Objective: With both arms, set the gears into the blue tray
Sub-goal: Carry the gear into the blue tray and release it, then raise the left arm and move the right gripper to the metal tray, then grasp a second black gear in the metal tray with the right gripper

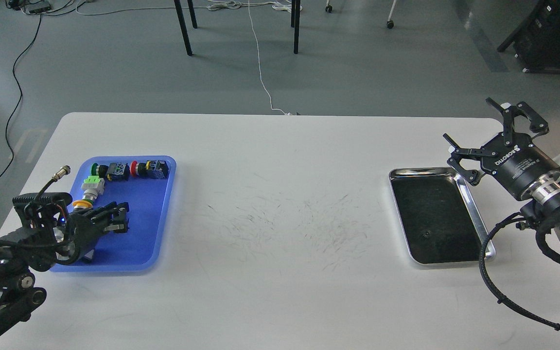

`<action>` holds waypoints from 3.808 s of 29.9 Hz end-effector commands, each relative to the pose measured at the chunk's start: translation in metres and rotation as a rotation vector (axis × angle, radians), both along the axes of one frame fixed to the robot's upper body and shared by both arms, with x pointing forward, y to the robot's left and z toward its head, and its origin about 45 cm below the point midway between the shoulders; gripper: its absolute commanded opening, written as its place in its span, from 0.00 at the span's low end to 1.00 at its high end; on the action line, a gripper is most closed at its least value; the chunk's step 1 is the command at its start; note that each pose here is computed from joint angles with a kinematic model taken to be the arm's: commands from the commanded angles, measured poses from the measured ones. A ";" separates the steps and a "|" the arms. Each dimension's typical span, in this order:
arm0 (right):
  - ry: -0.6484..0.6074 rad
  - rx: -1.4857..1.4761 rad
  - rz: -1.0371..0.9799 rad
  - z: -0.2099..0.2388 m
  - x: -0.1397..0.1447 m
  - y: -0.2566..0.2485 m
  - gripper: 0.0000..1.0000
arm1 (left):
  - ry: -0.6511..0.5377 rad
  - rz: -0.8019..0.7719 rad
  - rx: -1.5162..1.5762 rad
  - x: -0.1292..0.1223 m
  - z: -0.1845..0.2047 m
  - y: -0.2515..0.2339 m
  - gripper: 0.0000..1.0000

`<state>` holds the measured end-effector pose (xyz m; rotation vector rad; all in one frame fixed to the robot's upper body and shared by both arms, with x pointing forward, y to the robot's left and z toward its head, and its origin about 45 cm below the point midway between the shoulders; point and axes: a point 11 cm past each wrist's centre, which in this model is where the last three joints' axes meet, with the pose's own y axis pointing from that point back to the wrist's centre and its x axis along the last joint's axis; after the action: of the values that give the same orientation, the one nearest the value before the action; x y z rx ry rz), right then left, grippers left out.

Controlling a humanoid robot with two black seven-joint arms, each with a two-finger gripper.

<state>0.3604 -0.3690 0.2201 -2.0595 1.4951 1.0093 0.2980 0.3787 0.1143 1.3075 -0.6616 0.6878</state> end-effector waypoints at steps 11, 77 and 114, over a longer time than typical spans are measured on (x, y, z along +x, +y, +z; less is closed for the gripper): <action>0.000 -0.008 0.006 0.001 0.001 0.001 0.94 | -0.066 0.008 -0.030 0.012 0.013 -0.002 0.99; -0.043 -1.917 1.230 -0.064 -0.074 0.035 0.91 | -0.149 0.757 -1.808 0.169 0.144 -0.036 0.99; -0.068 -1.918 1.211 -0.076 -0.051 0.056 0.08 | -0.152 0.754 -1.805 0.169 0.146 -0.036 0.99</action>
<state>0.3099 -0.3131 0.1444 -4.3214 0.8358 -1.0725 0.4670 0.3425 0.2601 -0.2831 0.4719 1.4513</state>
